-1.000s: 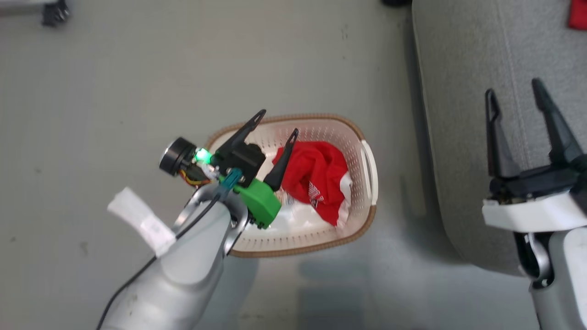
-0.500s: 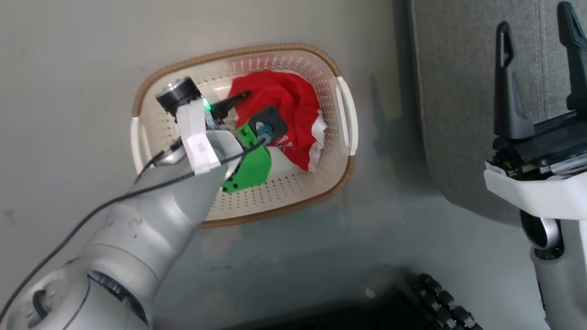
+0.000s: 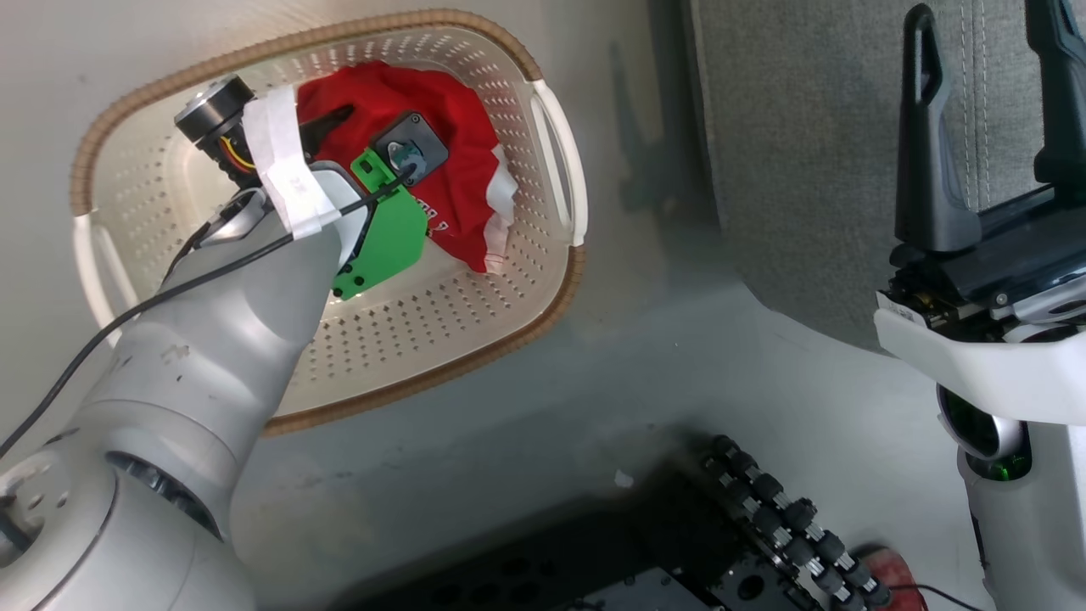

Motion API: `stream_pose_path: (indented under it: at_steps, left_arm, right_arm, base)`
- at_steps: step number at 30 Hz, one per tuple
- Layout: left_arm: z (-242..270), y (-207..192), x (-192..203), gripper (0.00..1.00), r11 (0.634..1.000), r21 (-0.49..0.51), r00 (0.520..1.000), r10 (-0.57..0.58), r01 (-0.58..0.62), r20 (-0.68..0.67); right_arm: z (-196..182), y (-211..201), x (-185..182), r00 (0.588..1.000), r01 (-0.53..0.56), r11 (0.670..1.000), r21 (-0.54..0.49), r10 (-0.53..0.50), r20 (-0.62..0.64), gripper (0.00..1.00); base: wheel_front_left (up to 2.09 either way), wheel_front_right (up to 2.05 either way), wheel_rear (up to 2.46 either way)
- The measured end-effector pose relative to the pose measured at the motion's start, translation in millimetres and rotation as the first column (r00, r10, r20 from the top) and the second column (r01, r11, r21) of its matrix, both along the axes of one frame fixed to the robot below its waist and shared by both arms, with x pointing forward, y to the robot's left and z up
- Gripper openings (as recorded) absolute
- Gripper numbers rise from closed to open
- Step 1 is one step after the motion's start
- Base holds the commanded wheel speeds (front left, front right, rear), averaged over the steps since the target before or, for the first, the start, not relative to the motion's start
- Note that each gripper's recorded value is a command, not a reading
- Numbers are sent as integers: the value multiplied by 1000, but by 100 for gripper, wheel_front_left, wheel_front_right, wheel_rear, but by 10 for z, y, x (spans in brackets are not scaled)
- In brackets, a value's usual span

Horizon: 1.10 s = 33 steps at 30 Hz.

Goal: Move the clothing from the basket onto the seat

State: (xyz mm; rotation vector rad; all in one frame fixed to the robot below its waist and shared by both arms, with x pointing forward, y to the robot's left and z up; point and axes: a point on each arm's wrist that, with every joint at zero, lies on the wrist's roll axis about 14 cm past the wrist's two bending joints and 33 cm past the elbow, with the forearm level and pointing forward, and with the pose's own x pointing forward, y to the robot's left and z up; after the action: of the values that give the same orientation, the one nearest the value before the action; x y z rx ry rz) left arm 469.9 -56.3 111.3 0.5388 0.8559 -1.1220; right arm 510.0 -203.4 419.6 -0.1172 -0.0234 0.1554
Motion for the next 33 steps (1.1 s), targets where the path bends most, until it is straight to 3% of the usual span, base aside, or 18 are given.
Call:
stream_pose_path:
  at_steps: [9,10,11,12,22,27,33]
  left_arm:
    - [-289,-138,-104,100,1000,-10,998,-9,9,-58]
    - [-308,-161,-116,78,1000,-14,998,-18,17,-58]
    - [-322,-176,-117,31,1000,-22,998,-18,17,-58]
    - [-342,-183,-113,0,1000,-25,998,-16,14,-60]
    - [-184,-232,-120,0,994,-87,996,65,-70,-56]
    - [149,-361,-324,0,965,-177,977,174,-194,-121]
    - [554,-243,-590,0,915,-235,941,293,-328,-171]
  right_arm:
    - [-116,-32,-2,1000,4,1000,-11,-5,-31,100]
    - [-122,-34,4,999,5,1000,-12,-5,-32,100]
    - [-122,-36,14,1000,5,1000,-12,-6,-30,100]
    - [-119,-41,27,1000,9,1000,-7,-9,-26,100]
    - [84,-107,6,999,45,999,-4,-45,13,100]
    - [306,-248,-129,994,105,994,19,-106,42,100]
    - [316,-126,-453,996,87,995,44,-86,-23,100]
  base:
    - [0,0,0]
    - [0,0,0]
    - [0,0,0]
    - [0,0,0]
    - [0,0,0]
    - [0,0,0]
    - [0,0,0]
